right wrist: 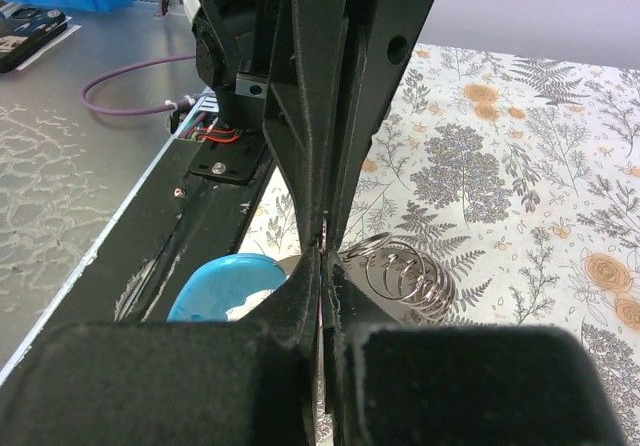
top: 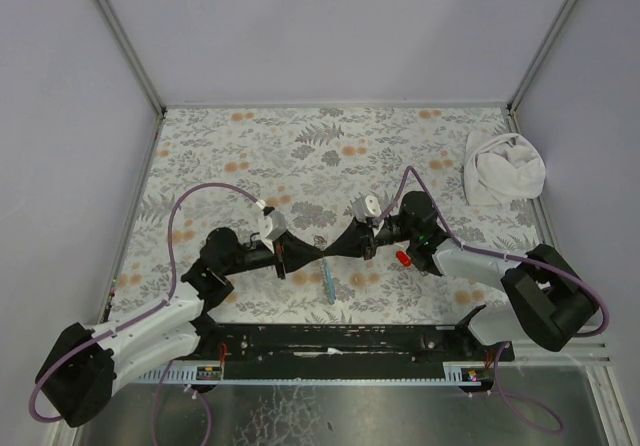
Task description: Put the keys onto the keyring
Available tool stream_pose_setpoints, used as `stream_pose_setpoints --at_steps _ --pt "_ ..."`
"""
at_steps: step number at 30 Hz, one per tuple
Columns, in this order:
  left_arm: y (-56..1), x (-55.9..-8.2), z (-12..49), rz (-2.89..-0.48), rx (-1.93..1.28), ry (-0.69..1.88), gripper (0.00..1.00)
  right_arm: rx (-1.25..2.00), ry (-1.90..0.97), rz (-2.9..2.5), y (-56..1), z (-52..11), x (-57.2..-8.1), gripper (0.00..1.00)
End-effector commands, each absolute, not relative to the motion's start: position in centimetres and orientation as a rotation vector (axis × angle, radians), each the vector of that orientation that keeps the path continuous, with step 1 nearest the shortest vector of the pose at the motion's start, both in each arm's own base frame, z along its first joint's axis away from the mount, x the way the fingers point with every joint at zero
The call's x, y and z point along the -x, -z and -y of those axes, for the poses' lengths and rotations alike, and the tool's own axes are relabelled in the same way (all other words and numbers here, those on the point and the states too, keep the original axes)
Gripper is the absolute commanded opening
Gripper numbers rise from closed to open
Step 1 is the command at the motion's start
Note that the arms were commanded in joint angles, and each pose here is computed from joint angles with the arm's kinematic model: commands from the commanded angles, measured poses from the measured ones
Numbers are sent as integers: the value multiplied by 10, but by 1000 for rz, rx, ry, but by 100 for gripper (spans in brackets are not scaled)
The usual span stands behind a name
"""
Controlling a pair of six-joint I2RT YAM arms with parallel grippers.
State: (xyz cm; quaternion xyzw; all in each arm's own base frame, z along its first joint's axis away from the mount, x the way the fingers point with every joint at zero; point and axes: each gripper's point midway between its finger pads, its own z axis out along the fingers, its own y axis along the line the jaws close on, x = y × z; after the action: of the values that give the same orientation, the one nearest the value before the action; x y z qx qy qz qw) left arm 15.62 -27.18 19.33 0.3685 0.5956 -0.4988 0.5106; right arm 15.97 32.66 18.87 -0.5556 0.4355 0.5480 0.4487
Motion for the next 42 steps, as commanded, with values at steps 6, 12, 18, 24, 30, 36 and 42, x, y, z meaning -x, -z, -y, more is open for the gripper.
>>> stream_pose_setpoints --at_steps 6,12,18,24,30,36,42 --pt "-208 -166 273 -1404 -876 1167 0 1381 -1315 -962 -212 -329 -161 4" --pt "-200 -175 272 -1469 -853 1131 0 1338 -1190 -1046 -206 -323 -173 28" --pt "-195 -178 274 -1508 -854 1129 0 1189 -1050 -1220 -197 -309 -194 45" --pt "-193 -179 273 -1521 -846 1121 0 863 -825 -1569 -187 -271 -235 68" --pt "-190 -180 274 -1529 -851 1121 0 593 -637 -1844 -171 -228 -250 89" --pt "-186 -181 275 -1545 -855 1121 0 491 -584 -1945 -154 -212 -247 99" --pt "-185 -182 276 -1555 -856 1122 0 359 -403 -2127 -127 -190 -261 99"
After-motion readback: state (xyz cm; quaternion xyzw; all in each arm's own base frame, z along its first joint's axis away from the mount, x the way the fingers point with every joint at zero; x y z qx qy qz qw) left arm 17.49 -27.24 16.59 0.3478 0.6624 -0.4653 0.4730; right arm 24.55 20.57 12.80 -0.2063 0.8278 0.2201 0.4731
